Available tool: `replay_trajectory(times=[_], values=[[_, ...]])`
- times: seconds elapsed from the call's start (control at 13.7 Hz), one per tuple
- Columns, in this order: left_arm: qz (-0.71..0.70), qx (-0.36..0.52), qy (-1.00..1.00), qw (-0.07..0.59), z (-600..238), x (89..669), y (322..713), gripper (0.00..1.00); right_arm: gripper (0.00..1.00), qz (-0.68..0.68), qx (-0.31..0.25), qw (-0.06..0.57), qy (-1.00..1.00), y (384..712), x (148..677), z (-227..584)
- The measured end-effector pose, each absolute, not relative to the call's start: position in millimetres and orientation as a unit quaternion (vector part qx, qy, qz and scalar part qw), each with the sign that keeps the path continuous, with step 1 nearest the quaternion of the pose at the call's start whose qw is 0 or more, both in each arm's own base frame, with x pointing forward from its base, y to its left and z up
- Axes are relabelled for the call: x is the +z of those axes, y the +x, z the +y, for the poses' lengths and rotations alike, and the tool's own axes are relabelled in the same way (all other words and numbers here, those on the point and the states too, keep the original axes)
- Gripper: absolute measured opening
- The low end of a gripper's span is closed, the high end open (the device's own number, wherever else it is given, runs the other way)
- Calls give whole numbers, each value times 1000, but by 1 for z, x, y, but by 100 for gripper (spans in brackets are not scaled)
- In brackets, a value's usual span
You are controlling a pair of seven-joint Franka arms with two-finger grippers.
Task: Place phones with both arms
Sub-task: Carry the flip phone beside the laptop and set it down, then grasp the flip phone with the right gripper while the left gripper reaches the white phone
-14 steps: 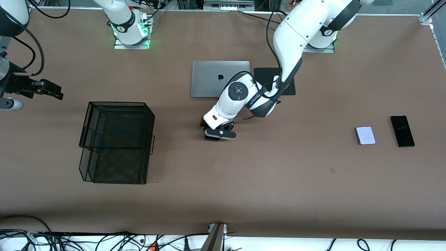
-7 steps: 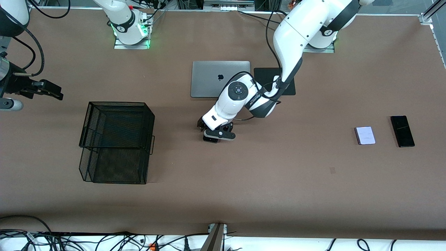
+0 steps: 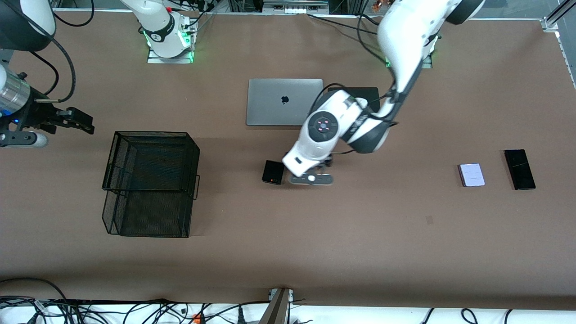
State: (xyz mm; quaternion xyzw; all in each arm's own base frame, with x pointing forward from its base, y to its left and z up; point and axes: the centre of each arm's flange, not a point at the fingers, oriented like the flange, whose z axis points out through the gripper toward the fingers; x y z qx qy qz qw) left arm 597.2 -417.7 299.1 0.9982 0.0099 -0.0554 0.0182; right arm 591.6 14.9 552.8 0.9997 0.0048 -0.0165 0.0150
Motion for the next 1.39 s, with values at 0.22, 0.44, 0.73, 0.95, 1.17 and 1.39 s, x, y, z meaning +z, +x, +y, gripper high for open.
replay_trajectory(times=[0.22, 0.44, 0.73, 0.95, 1.17, 1.39], values=[[-8, -93, 995, -33, -324, 345, 626, 100, 100, -7, -14, 12, 1000, 597, 543, 49], [-5, -164, 985, -59, -200, 366, 648, 100, 100, -20, -10, 3, 1000, 597, 532, 110], [22, -215, 973, -85, -38, 342, 661, 100, 100, -44, -5, -22, 999, 581, 514, 221], [41, -192, 976, -97, 36, 313, 661, 100, 100, -51, 9, -21, 998, 557, 491, 307], [11, -89, 993, -74, 93, 283, 648, 100, 100, -71, 20, -22, 997, 526, 464, 387], [-15, 16, 998, -61, 119, 259, 608, 100, 100, -74, 21, -2, 997, 507, 424, 437]])
